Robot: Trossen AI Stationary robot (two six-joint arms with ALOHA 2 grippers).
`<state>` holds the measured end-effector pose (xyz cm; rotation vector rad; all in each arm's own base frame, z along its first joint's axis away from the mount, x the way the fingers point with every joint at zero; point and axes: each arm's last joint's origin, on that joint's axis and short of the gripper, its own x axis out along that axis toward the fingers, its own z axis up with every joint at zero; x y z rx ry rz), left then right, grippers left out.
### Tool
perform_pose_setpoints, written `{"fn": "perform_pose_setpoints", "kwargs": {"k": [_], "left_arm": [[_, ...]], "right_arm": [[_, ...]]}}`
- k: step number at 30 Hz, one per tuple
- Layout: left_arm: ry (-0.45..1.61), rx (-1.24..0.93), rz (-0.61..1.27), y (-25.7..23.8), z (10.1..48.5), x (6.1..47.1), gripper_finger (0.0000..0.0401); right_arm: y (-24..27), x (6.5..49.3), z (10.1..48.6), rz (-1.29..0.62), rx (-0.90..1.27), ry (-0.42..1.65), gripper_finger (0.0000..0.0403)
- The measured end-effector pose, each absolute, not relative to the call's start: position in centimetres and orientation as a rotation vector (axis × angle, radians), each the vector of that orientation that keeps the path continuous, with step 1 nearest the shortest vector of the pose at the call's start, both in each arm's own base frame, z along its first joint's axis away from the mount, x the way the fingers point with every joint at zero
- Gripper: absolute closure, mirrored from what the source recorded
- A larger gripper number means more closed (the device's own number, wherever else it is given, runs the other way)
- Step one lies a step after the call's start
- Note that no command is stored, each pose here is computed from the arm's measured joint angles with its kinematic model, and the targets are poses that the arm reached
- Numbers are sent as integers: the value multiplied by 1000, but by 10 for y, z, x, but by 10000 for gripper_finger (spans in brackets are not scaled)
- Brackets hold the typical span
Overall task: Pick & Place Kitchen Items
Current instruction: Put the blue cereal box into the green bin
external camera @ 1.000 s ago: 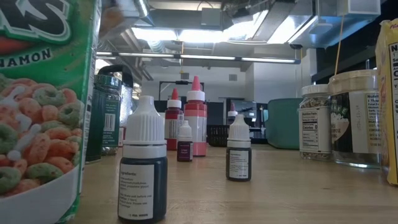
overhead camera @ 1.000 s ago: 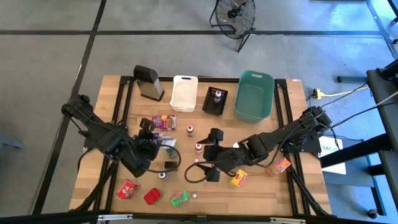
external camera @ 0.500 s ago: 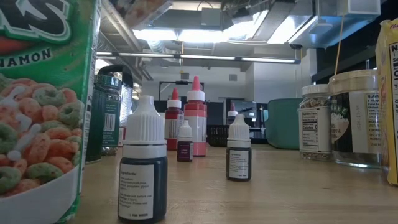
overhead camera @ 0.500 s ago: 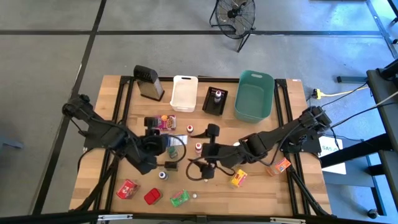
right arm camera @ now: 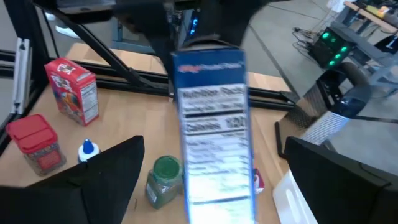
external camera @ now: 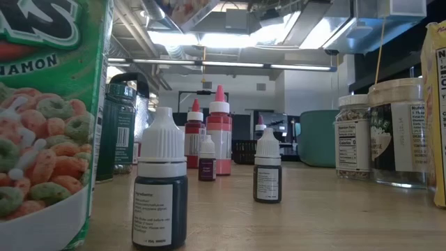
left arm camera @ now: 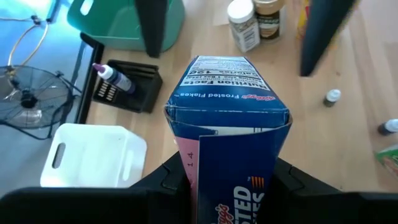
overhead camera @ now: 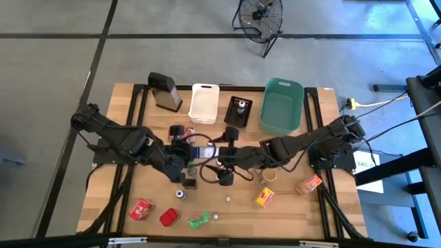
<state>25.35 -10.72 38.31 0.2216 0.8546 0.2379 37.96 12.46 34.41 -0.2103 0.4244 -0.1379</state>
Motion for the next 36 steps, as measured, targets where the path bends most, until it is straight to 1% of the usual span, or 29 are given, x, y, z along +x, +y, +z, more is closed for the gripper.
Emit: {"fn": "perform_pose_setpoints", "kwargs": {"k": [7,11,18,27,31,36], "left_arm": [[882,169,218,-97,382,258,288],[862,150,217,-96,384,261,288],[845,181,171,-98,385,264,288],[840,194,163,-98,386,264,288],[840,194,163,-98,386,264,288],[840,194,163,-98,386,264,288]], "right_arm": [[115,384,346,-148,-239,412,13],[107,386,346,-153,-242,411,13],[97,390,346,-94,-200,412,13],[96,389,343,-96,-195,442,13],[96,387,338,-70,-172,497,13],[98,392,332,-64,-170,506,13]]}}
